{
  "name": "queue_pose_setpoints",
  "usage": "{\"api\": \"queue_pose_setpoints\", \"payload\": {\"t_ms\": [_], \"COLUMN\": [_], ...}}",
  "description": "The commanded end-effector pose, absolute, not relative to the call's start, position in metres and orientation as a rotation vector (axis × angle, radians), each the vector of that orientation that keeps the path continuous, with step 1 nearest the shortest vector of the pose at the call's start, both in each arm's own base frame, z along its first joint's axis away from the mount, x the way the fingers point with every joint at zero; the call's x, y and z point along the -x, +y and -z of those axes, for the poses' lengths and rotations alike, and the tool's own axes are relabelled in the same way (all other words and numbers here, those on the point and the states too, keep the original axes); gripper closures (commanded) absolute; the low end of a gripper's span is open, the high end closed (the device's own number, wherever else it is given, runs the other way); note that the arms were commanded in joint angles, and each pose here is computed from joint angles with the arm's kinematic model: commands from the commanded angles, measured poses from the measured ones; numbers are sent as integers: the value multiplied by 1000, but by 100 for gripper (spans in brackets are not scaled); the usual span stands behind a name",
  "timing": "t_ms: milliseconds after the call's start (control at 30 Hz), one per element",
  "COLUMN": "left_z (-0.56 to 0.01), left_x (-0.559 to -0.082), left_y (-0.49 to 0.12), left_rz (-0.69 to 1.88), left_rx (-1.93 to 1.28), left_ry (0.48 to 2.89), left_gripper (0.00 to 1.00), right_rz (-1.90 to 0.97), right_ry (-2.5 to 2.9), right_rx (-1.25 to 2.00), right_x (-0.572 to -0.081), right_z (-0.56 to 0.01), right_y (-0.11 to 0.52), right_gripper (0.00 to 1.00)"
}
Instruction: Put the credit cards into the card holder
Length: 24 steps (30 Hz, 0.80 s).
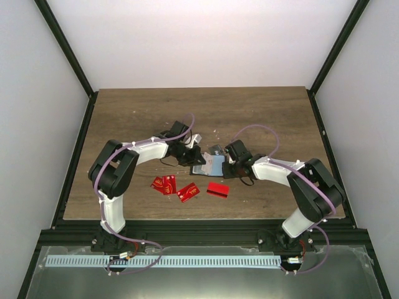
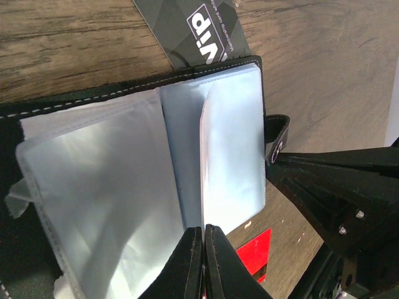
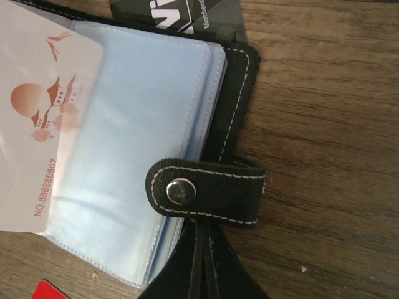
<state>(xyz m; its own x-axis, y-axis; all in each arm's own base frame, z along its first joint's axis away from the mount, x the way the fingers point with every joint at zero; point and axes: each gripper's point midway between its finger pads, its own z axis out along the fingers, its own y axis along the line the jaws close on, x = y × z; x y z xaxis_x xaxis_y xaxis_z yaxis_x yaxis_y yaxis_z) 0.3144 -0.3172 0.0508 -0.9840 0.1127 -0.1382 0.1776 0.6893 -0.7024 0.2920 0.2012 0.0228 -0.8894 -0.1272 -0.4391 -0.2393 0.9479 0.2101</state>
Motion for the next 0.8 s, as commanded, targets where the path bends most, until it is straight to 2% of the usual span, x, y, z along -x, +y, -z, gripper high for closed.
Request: {"api": "queue_pose_setpoints", "payload": {"t_ms": [0,767], "left_z": [-48,-47], "left_x": [-316,-320], "left_y": [-325,-333], "left_rz": [1221,1285], "left_rx": [-240,-188], "left_ry": [2810,2802], "left_gripper": [96,96], "right_rz": [-360,-389], "right_ry": [2651,2655], "right_rx": [262,256], "right_x": [-290,-290], "right_z": [-27,-24], "right_y": [199,203], "right_gripper": [99,99]}}
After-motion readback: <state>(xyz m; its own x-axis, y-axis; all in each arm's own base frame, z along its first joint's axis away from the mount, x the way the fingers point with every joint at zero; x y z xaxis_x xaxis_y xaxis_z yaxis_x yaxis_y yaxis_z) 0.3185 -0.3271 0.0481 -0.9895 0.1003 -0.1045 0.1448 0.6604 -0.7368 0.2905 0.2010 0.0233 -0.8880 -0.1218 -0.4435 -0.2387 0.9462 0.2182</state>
